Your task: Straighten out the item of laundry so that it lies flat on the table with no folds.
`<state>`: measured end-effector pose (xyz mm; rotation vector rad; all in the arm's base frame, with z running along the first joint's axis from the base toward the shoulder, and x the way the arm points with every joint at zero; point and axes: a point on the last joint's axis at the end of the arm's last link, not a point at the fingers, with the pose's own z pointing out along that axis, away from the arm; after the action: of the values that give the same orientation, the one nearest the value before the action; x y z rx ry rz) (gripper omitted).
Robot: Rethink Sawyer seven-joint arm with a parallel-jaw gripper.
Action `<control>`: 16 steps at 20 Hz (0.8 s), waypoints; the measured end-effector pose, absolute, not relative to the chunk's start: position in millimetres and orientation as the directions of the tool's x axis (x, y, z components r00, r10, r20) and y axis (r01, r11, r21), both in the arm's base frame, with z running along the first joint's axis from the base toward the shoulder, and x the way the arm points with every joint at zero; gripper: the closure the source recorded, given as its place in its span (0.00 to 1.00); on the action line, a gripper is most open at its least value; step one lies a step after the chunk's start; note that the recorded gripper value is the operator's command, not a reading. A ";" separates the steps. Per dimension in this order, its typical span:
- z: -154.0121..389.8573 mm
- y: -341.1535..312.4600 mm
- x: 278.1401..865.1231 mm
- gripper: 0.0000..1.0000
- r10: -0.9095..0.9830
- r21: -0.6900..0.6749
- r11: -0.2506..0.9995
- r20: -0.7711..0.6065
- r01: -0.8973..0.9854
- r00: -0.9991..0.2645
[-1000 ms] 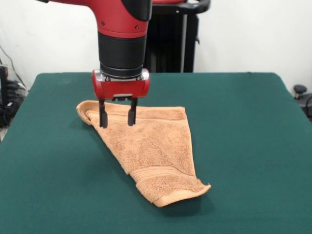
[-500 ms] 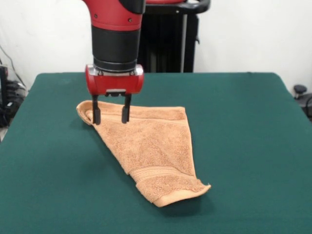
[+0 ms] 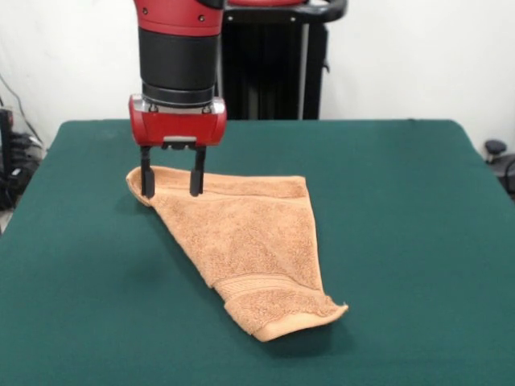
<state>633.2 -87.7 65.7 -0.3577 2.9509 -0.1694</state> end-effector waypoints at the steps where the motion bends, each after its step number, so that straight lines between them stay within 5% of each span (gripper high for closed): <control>1: 66.4 -87.6 632.7 0.00 -0.246 -0.132 0.965 -0.148 -0.228 -0.958; 16: 67.6 -86.2 631.7 0.00 -0.248 -0.132 0.964 -0.148 -0.229 -0.957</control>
<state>631.7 -86.2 67.6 -0.3610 2.9511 -0.1696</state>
